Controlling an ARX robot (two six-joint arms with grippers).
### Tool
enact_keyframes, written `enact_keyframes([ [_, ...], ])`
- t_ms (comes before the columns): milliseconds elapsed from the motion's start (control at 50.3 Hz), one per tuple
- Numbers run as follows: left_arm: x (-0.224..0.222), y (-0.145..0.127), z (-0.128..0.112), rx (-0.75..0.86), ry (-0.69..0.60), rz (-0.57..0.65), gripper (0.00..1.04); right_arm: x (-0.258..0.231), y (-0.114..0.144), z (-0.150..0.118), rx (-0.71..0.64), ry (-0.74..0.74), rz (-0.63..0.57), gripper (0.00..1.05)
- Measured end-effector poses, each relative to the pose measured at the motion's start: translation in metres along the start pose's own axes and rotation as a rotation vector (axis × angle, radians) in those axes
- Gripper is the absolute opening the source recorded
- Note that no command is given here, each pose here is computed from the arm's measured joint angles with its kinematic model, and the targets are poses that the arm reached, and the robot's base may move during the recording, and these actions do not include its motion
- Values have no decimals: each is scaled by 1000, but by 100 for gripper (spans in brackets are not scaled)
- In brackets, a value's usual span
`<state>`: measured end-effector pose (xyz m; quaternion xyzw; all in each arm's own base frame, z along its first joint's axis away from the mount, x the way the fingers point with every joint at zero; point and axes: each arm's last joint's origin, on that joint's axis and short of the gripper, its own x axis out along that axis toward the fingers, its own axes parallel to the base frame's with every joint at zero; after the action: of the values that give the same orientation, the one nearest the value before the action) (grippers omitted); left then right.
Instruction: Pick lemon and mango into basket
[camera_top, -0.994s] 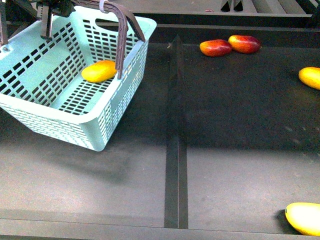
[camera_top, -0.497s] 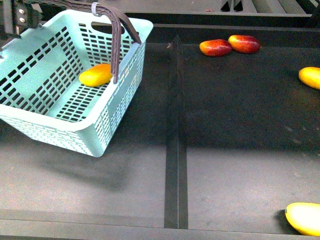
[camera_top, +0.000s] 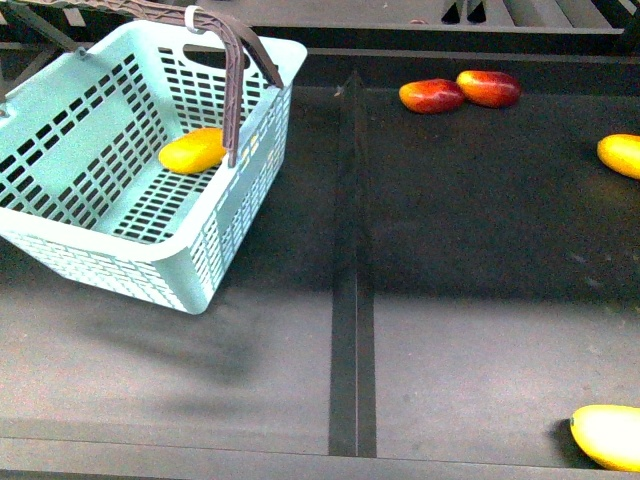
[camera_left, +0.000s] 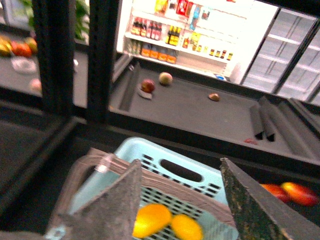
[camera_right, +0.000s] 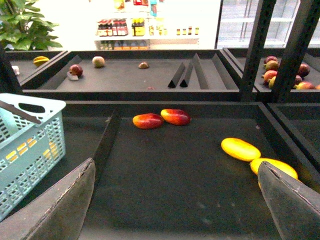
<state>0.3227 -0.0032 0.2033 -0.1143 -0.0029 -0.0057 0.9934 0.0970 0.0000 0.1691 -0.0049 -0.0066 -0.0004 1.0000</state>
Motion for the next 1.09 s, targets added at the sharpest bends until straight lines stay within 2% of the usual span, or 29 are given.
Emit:
enact_keyframes([
  [60, -24, 4, -3, 123, -14, 12, 31, 0, 0, 0, 0, 0, 0, 96],
  [139, -52, 6, -15, 184, 17, 14, 10, 0, 0, 0, 0, 0, 0, 96],
  [179, -62, 7, -18, 193, 21, 15, 3, 0, 0, 0, 0, 0, 0, 96],
  [477, -121, 8, -27, 213, 13, 12, 4, 0, 0, 0, 0, 0, 0, 96],
  [676, -143, 11, -39, 214, 24, 13, 4, 0, 0, 0, 0, 0, 0, 96],
  [1093, -176, 10, -37, 215, 16, 13, 4, 0, 0, 0, 0, 0, 0, 96],
])
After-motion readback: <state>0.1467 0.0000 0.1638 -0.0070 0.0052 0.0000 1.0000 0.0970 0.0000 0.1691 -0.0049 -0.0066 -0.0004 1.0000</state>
